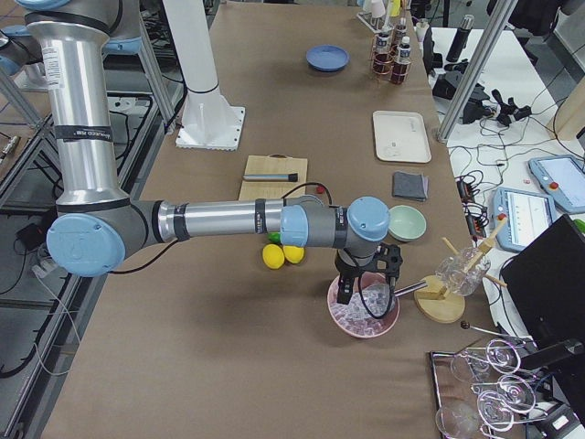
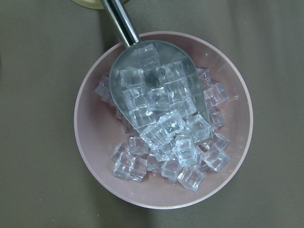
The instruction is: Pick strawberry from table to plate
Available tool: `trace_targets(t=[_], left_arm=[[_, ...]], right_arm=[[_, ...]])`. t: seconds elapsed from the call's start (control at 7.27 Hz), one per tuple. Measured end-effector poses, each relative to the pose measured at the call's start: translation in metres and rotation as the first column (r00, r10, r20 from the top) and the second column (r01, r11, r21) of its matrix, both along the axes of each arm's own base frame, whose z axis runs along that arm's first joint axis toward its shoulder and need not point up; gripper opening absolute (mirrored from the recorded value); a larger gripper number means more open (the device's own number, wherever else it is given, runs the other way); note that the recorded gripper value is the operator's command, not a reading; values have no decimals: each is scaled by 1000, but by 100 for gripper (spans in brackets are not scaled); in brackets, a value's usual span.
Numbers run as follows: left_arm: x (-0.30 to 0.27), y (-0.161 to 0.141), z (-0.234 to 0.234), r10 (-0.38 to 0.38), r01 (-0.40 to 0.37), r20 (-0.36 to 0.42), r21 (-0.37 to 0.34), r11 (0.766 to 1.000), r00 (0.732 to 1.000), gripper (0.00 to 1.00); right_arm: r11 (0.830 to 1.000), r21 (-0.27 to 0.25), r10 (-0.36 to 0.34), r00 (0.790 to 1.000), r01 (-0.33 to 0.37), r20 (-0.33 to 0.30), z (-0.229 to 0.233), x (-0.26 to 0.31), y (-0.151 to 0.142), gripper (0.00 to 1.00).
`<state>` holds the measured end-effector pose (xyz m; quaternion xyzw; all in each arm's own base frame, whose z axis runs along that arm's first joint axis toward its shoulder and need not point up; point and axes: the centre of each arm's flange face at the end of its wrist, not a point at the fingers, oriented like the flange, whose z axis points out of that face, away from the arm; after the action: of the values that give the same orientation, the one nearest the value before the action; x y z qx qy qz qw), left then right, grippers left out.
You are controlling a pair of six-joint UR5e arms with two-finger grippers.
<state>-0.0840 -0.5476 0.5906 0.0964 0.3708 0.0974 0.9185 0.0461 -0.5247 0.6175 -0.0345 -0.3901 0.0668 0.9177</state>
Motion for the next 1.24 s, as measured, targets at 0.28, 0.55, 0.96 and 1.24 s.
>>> trace_targets(t=[0.28,0.55,0.96,1.24], left_arm=[[-1,8,5,-4,4,1,20,1000,1000,98],[-1,11,10,0,0,4,29,1000,1000,98],[0,18,15,8,-8,1,30,1000,1000,98],[5,28,7,-37,37,-23,-4,999,999,98]], right_arm=[[1000,2,1,1000,-1,0,1,2,2,100],[1000,6,2,1000,-2,1,-2,2,0,100],[1000,20,3,1000,-3,2,-7,2,-3,100],[998,62,1,1000,-1,7,-9,1,-4,100]])
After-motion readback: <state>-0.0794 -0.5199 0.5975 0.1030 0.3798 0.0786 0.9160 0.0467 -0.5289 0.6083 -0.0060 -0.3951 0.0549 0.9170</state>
